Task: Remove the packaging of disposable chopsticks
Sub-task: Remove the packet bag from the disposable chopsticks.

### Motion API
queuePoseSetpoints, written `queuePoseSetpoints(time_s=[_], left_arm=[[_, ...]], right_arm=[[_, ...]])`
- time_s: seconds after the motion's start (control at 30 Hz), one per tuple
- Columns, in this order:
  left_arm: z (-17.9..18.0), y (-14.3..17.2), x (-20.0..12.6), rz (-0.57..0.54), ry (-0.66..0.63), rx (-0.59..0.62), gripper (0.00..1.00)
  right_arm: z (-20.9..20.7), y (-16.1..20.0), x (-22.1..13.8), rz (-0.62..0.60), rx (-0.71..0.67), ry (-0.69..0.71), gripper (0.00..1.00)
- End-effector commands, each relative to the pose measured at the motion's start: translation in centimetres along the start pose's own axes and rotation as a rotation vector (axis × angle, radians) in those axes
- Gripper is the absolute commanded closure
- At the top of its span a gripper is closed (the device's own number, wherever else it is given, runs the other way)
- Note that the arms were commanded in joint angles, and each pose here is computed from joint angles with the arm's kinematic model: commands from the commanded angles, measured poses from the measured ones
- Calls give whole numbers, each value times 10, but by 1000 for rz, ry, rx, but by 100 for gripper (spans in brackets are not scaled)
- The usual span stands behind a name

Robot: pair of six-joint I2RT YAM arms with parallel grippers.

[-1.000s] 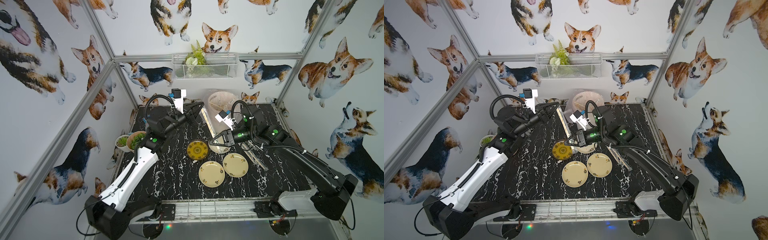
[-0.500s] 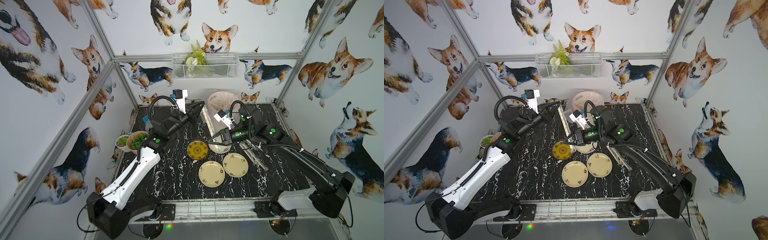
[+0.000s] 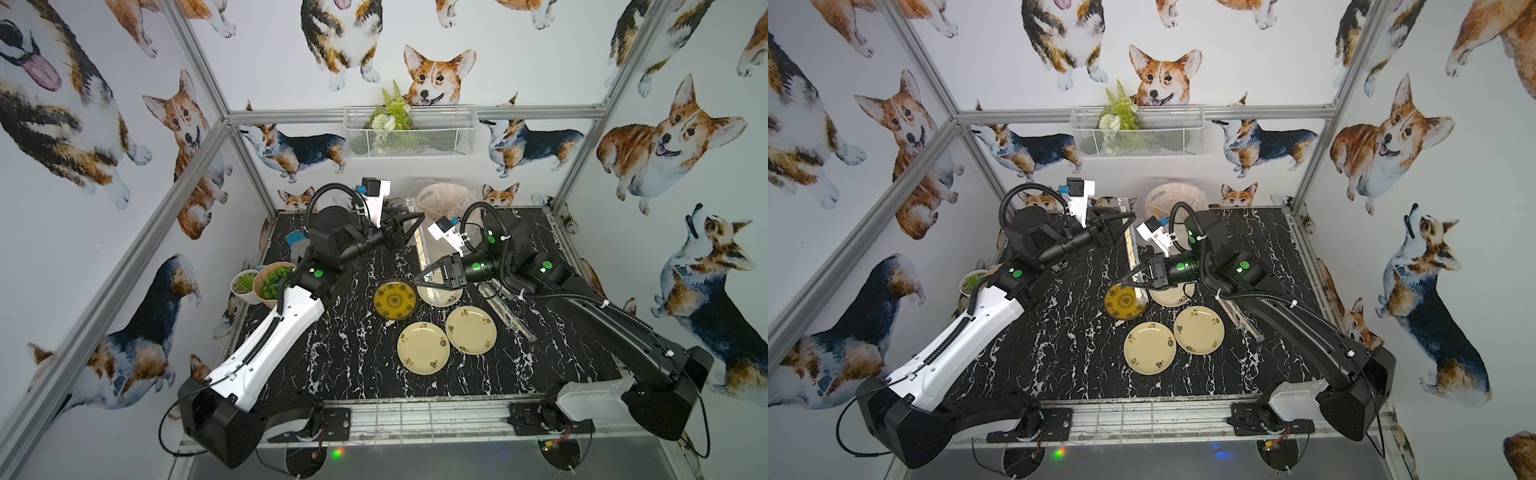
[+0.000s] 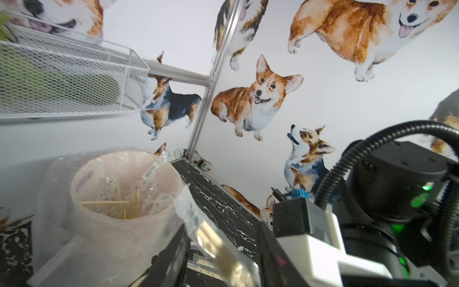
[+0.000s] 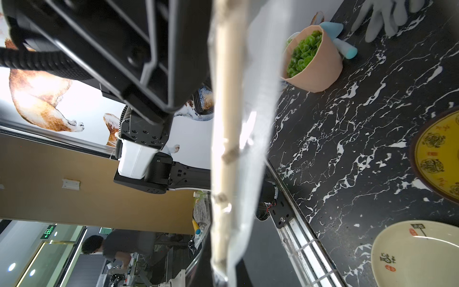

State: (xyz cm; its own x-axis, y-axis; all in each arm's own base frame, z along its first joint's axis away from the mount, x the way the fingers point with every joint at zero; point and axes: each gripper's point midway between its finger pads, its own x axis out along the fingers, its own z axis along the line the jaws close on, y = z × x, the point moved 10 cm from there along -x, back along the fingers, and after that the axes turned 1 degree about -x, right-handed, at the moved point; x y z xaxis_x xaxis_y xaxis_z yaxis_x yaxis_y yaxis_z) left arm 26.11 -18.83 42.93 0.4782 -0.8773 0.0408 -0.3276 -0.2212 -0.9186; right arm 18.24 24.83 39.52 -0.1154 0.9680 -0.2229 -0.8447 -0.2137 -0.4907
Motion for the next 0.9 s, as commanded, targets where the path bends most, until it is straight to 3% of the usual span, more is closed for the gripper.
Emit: queuePoseSetpoints(time_s=[0.0, 0.33, 0.6, 0.7, 0.8, 0.87], left_arm=[[0, -2, -3, 57, 91, -56, 58], [11, -15, -16, 29, 122, -154, 57], [16, -19, -2, 15, 268, -325, 60], [16, -17, 1, 31, 295, -351, 71], [15, -15, 2, 51, 302, -361, 100], [16, -12, 2, 58, 296, -371, 100]], right_arm=[[8, 1, -3, -13, -103, -45, 100], [-1, 14, -4, 27, -92, -22, 100], [-5, 13, -3, 25, -130, 11, 100], [-7, 12, -2, 30, -140, 32, 100], [-7, 11, -4, 16, -159, 65, 100], [-6, 10, -6, -15, -177, 95, 100]])
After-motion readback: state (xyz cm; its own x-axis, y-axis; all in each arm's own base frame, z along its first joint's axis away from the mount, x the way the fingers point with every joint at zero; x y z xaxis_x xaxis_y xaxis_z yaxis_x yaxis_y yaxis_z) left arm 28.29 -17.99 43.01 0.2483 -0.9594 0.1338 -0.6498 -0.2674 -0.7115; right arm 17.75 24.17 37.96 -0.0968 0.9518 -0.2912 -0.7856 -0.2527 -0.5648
